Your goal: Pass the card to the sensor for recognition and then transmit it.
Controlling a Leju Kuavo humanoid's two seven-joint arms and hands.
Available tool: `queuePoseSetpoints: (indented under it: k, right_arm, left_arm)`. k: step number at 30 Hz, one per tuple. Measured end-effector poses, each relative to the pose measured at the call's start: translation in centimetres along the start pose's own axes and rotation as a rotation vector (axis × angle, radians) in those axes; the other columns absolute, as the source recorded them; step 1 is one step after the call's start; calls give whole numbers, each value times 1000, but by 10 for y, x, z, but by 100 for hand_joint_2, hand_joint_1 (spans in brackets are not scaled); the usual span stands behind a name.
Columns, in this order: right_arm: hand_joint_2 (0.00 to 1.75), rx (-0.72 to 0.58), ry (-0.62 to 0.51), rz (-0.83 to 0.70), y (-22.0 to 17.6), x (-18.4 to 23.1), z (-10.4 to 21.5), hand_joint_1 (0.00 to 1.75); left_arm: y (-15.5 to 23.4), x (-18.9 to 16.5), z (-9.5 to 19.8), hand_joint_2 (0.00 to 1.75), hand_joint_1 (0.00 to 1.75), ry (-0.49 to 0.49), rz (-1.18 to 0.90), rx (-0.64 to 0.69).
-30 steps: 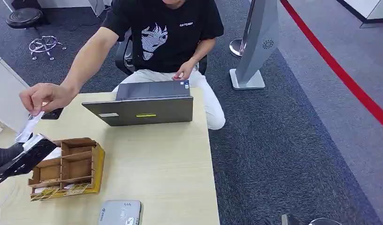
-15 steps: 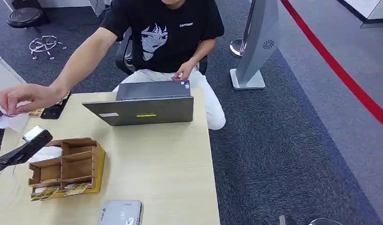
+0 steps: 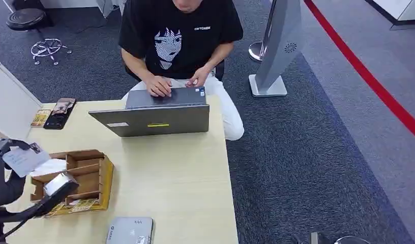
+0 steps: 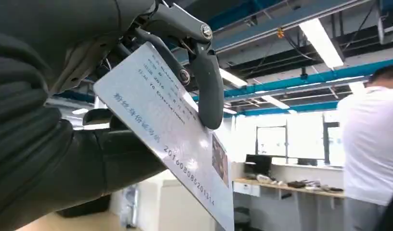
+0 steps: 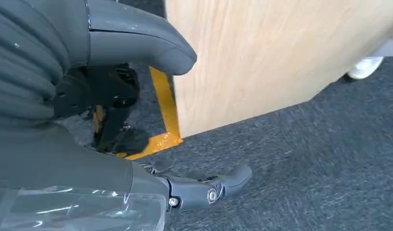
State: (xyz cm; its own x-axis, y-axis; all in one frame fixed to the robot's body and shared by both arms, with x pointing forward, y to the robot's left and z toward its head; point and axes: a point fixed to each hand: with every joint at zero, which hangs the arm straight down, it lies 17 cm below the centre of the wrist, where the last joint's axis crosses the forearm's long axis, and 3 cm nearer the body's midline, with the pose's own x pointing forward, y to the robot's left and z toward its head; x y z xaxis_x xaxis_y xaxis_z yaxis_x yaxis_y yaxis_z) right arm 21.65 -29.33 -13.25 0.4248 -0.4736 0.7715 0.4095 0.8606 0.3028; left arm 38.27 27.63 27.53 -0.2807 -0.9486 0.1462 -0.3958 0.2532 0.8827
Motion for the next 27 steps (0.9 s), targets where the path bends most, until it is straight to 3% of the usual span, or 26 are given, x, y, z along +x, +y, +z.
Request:
queuePoseSetpoints:
  k: [9, 27]
  right_arm:
    - [175, -17, -49, -28, -2, 17, -1, 0]
    - [175, 15, -50, 32, 5, 18, -2, 0]
  left_arm:
    - [-30, 55, 66, 175, 175, 2, 208, -91]
    - [-130, 85, 139, 175, 175, 111, 358, -421]
